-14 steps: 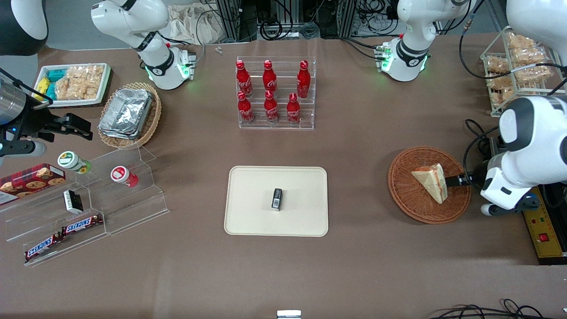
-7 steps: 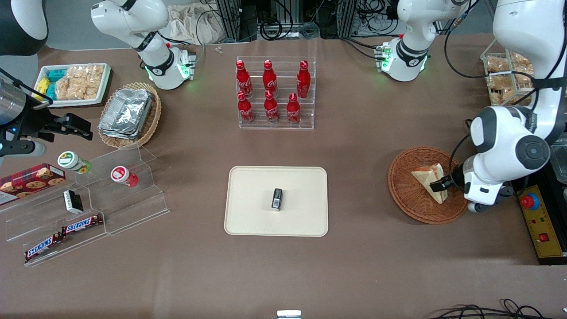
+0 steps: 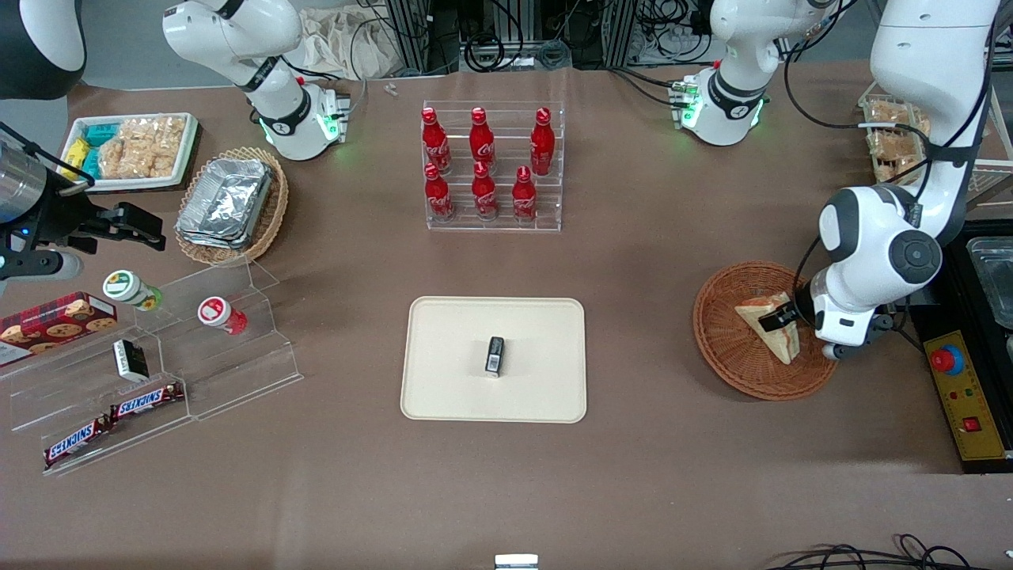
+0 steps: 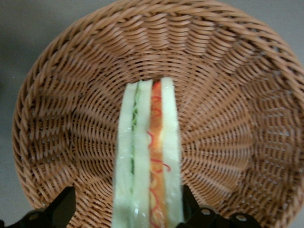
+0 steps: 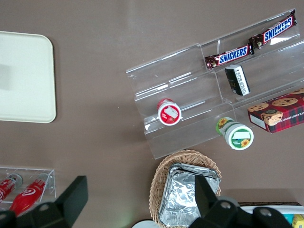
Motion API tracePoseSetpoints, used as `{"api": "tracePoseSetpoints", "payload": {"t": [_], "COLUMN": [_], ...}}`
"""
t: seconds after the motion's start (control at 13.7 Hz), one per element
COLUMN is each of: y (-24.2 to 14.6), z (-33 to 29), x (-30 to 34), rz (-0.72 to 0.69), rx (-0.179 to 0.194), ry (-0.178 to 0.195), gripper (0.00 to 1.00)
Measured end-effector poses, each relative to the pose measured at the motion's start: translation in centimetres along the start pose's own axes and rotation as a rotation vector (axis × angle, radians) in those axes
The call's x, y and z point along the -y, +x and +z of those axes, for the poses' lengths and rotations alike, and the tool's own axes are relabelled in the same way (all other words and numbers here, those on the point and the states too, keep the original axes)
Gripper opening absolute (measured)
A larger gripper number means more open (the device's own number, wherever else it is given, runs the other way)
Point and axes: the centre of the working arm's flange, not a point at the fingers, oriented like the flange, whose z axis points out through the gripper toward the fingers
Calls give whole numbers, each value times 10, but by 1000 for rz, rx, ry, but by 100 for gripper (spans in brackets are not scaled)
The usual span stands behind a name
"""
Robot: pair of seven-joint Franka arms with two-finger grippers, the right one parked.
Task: Place sandwich from basket to tray
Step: 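Close the left gripper on the wrapped sandwich wedge, then lift the sandwich and carry it over the white tray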
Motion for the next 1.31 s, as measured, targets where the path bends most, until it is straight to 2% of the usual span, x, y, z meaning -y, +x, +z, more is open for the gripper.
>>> {"api": "tracePoseSetpoints", "payload": {"t": [0.07,0.15,0.51,0.73,0.88,1.17,1.31], "y": [1,0,0,8,13,10,-9], "z": [1,0,-8,-24,-51,-154,-221], "x": [1,-1,-16,-20,-30,-75,-112], "rz": [-20,-49,-107,-108,-95,-11,58], "rx": [0,-3,-23,-31,3,65,70], "ry": [-2,-4,-19,-22,4,45,45], "gripper": [98,91,38,27,18,18,18]}}
